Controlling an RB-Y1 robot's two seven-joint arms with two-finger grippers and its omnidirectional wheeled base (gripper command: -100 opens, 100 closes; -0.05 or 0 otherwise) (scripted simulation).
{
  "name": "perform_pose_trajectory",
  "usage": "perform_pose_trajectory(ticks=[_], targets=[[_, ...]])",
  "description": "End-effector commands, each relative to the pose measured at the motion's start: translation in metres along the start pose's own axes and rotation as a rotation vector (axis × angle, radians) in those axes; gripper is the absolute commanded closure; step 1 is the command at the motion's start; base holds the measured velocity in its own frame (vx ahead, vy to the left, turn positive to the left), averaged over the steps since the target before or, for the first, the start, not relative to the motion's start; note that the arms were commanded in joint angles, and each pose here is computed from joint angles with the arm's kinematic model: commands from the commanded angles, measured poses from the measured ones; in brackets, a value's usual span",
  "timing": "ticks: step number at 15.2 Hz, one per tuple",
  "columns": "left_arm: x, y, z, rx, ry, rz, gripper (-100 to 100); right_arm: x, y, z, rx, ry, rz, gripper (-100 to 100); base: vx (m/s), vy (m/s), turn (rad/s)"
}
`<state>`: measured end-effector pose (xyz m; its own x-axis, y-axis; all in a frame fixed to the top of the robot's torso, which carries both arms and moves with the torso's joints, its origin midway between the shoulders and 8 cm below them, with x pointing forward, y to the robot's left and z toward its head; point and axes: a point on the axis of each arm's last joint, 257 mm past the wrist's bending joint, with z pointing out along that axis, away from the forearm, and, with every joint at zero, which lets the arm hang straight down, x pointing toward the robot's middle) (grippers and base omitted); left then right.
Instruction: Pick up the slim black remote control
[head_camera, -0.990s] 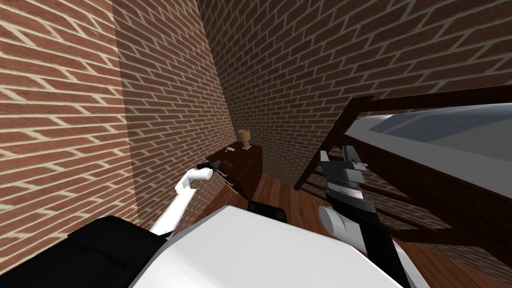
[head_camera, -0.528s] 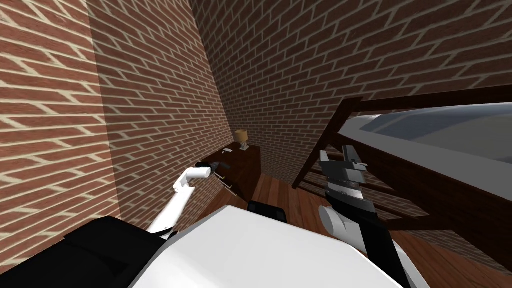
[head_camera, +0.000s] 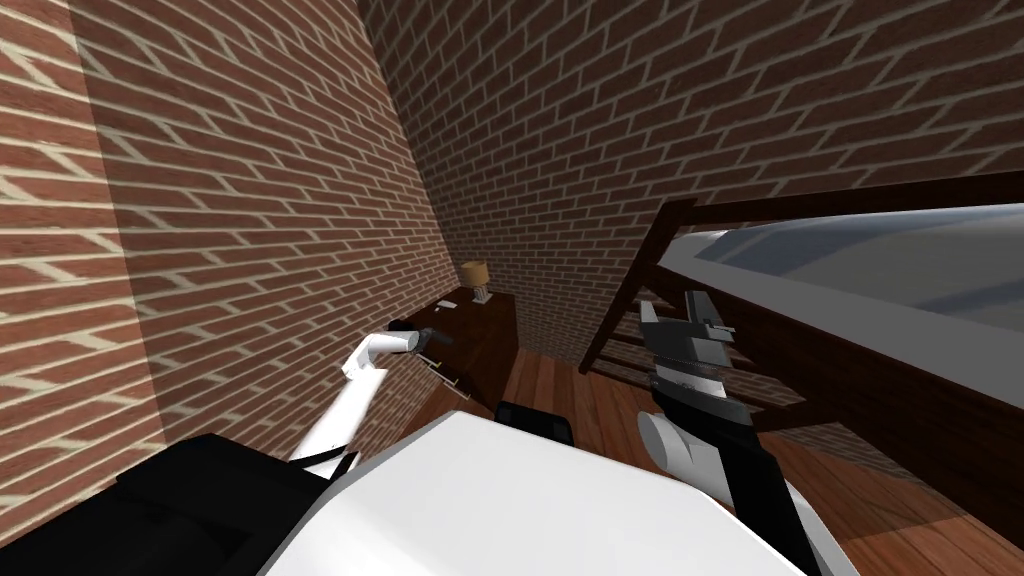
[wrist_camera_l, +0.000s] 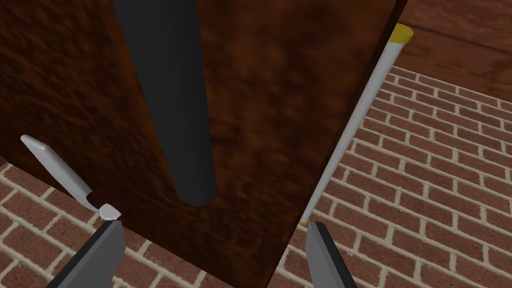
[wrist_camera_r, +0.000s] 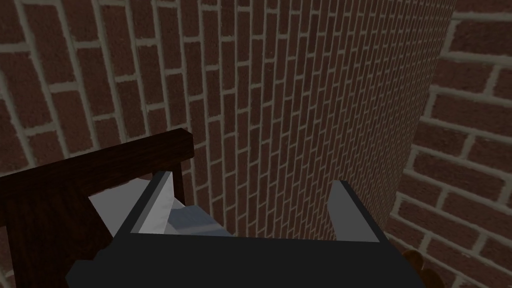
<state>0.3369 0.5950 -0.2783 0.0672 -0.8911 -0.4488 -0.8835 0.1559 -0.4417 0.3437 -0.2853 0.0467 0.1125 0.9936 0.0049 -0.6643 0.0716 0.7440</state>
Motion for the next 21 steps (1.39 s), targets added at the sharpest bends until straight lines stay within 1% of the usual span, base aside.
perform_pose_trajectory(ticks=[1,2,4,5,7,8,9,11,13,14,15,18,19,20,21], targets=[[0.001,0.010,0.000,-0.041,0.014,0.001,-100,0.000,0.000,0.000,0.000,0.000,0.000,0,0.020,0.015,-0.081],[-0.005,0.014,0.000,-0.064,0.020,0.001,-100,0.000,0.000,0.000,0.000,0.000,0.000,0,0.024,0.018,-0.173],[-0.002,0.023,-0.001,-0.098,0.033,0.001,-100,0.000,0.000,0.000,0.000,0.000,0.000,0,0.027,0.022,-0.134],[-0.007,0.026,-0.002,-0.116,0.040,0.000,-100,0.000,0.000,0.000,0.000,0.000,0.000,0,0.024,0.022,-0.136],[-0.003,0.035,-0.003,-0.151,0.054,0.000,-100,0.000,0.000,0.000,0.000,0.000,0.000,0,0.026,0.024,-0.110],[-0.003,0.035,-0.003,-0.151,0.054,0.000,-100,0.000,0.000,0.000,0.000,0.000,0.000,0,0.012,0.014,0.004],[-0.006,0.042,-0.005,-0.181,0.068,-0.001,-100,0.000,0.000,0.000,0.000,0.000,0.000,0,0.016,0.013,-0.134],[-0.004,0.047,-0.006,-0.201,0.076,-0.001,-100,0.000,0.000,0.000,0.000,0.000,0.000,0,0.020,0.022,-0.111],[-0.004,0.056,-0.009,-0.243,0.098,-0.003,-100,0.000,0.000,0.000,0.000,0.000,0.000,0,0.025,0.029,-0.134],[-0.003,0.057,-0.010,-0.247,0.099,-0.003,-100,0.000,0.000,0.000,0.000,0.000,0.000,0,0.018,0.026,-0.064],[-0.004,0.063,-0.012,-0.273,0.116,-0.005,-100,0.000,0.000,0.000,0.000,0.000,0.000,0,0.023,0.024,-0.110],[-0.002,0.075,-0.017,-0.325,0.145,-0.007,-100,0.000,0.000,0.000,0.000,0.000,0.000,0,0.028,0.031,-0.147],[-0.001,0.075,-0.017,-0.326,0.146,-0.007,-100,0.000,0.000,0.000,0.000,0.000,0.000,0,0.015,0.032,-0.046],[-0.001,0.081,-0.020,-0.355,0.166,-0.009,-100,0.000,0.000,0.000,0.000,0.000,0.000,0,0.015,0.031,-0.081],[0.000,0.083,-0.021,-0.360,0.168,-0.009,-100,0.000,0.000,0.000,0.000,0.000,0.000,0,0.017,0.030,-0.098]])
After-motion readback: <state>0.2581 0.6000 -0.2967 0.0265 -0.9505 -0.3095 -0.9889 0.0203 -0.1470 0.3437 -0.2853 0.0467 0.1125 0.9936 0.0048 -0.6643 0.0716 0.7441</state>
